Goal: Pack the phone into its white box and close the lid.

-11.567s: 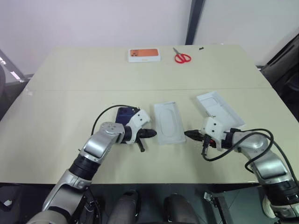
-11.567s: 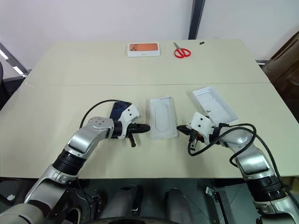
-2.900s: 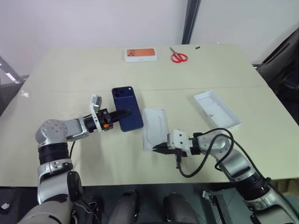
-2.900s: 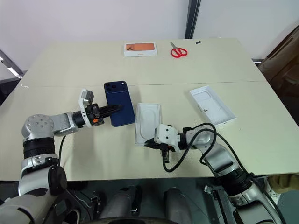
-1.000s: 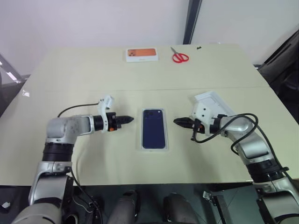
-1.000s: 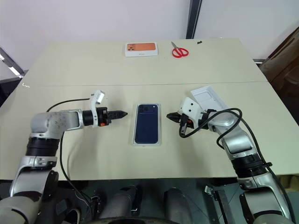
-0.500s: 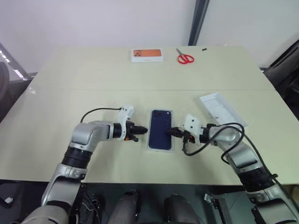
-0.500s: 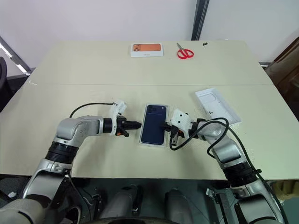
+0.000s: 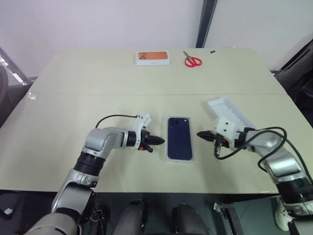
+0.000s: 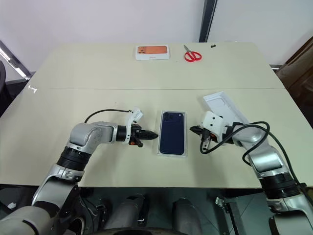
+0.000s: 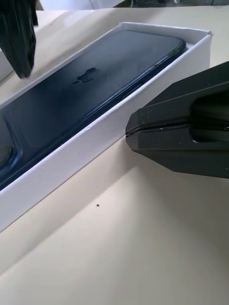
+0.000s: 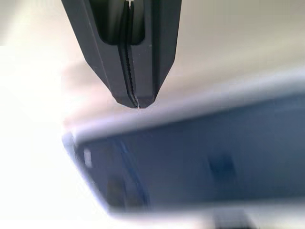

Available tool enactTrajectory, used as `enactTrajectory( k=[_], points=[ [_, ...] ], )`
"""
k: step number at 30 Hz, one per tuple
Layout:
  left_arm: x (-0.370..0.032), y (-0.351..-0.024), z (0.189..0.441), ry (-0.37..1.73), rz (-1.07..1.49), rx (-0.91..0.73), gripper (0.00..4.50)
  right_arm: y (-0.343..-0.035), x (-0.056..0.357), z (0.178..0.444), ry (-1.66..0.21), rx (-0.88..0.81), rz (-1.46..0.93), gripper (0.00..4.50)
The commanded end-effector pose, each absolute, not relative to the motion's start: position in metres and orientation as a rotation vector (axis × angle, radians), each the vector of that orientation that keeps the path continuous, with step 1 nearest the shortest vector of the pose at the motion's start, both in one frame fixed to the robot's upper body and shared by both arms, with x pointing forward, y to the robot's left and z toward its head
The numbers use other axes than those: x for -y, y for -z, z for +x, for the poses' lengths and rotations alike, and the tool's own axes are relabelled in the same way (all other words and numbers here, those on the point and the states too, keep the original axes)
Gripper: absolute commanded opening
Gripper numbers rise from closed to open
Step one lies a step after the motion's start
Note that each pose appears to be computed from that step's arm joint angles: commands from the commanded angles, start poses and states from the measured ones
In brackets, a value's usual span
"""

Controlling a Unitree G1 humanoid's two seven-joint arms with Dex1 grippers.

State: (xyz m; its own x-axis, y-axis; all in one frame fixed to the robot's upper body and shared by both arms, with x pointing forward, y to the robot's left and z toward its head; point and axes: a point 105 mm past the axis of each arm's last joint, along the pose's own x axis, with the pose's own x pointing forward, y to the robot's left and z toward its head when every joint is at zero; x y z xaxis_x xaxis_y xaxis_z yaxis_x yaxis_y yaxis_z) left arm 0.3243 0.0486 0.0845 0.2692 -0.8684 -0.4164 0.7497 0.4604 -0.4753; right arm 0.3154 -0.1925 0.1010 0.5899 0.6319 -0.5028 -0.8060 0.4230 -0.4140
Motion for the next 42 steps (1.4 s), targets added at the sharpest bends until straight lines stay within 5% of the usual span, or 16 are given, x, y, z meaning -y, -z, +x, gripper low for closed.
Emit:
enactTrajectory(
  k=[1, 6, 21, 42],
  points=[
    [-0.037, -0.086, 0.318, 1.137, -0.214, -0.694, 0.03, -0.103, 0.184, 0.315, -0.936, -0.25, -0.712, 0.0],
    [-0.028, -0.088, 0.319, 1.16, -0.228, -0.683, 0.03, -0.11, 0.167, 0.315, -0.968, -0.191, -0.645, 0.0],
    [0.033, -0.087, 0.32, 1.311, -0.118, -0.662, 0.03, -0.109, 0.211, 0.314, -0.907, -0.285, -0.743, 0.0],
    [0.02, -0.089, 0.333, 1.257, -0.107, -0.591, 0.03, -0.109, 0.211, 0.312, -0.906, -0.282, -0.767, 0.0]
  ],
)
